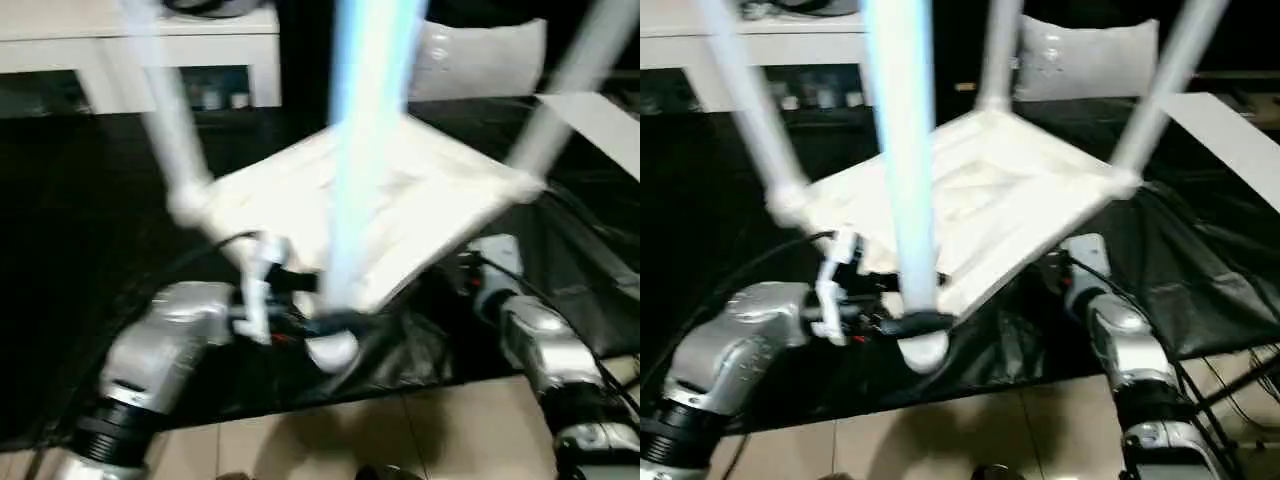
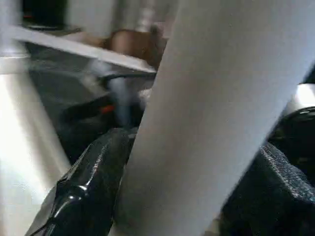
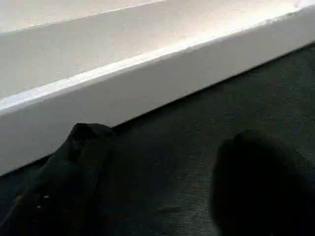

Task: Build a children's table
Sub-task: Rotate table base

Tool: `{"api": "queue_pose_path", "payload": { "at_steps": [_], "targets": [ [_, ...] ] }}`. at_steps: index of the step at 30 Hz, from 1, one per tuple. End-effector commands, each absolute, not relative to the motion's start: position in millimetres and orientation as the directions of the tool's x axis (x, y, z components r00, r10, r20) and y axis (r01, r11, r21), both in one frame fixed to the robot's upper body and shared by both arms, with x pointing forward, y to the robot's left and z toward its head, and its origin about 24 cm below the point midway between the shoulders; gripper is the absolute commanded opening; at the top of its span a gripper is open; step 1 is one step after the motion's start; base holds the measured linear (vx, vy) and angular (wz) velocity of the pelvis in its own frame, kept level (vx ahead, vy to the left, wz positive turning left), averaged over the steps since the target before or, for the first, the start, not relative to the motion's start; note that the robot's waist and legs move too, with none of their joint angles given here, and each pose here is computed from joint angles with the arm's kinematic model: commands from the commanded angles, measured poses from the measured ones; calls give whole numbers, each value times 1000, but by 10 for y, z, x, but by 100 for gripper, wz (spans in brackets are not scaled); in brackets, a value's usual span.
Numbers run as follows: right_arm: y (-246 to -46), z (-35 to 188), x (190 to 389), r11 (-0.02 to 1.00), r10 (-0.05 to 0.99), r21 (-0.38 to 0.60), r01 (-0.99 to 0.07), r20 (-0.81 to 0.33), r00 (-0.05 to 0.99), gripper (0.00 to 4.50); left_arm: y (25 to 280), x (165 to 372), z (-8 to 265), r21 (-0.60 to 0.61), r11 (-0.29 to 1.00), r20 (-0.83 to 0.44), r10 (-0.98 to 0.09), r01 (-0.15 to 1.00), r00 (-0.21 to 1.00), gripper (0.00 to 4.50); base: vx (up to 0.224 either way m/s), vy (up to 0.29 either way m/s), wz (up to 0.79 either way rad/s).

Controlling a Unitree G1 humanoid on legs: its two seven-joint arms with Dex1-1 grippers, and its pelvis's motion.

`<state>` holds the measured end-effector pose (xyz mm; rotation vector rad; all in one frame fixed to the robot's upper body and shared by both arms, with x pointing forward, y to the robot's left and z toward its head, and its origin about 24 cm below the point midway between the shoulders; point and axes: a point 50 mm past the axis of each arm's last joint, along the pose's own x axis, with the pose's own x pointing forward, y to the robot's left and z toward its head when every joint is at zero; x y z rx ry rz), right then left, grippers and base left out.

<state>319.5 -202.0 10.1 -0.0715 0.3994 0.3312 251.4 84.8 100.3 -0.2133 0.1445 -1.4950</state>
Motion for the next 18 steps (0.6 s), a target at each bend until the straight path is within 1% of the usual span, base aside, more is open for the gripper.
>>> {"api": "queue_pose_path", "payload": {
  "at_steps": [1,3,4,5,10,11,12,14,16,17,18],
  "targets": [
    [-1768,167,3262,896,418,8,-444,-353,837,450,722,2419,1038,-248,-9,67,-998,969,8,346,0,0,0],
    [-1705,165,3265,880,449,14,-474,-350,822,450,684,2404,1044,-257,-19,77,-997,966,1,346,0,0,0],
    [-1600,156,3262,847,503,13,-532,-348,791,450,635,2383,1057,-270,-33,85,-996,962,-10,346,0,0,0],
    [-1523,145,3263,825,532,10,-565,-349,771,450,599,2370,1067,-274,-40,87,-996,961,-17,346,0,0,0],
    [-1381,140,3292,798,572,20,-602,-339,747,450,543,2369,1078,-278,-42,88,-996,960,-18,346,0,0,0],
    [-1336,145,3293,788,587,25,-616,-333,738,450,530,2373,1080,-278,-42,88,-996,960,-18,346,0,0,0],
    [-1239,153,3291,762,620,32,-646,-322,715,450,498,2390,1087,-280,-34,93,-996,959,-8,346,0,0,0],
    [-1182,158,3287,745,641,37,-666,-315,700,450,479,2402,1090,-282,-27,96,-995,959,0,346,0,0,0],
    [-1063,152,3266,704,685,46,-709,-307,660,450,440,2419,1099,-284,-16,98,-995,959,13,346,0,0,0],
    [-991,141,3270,695,691,39,-718,-309,653,450,404,2444,1103,-283,5,98,-995,959,34,346,0,0,0],
    [-967,136,3279,700,684,30,-713,-312,659,450,386,2460,1102,-284,17,97,-994,959,46,346,0,0,0]
  ]
}}
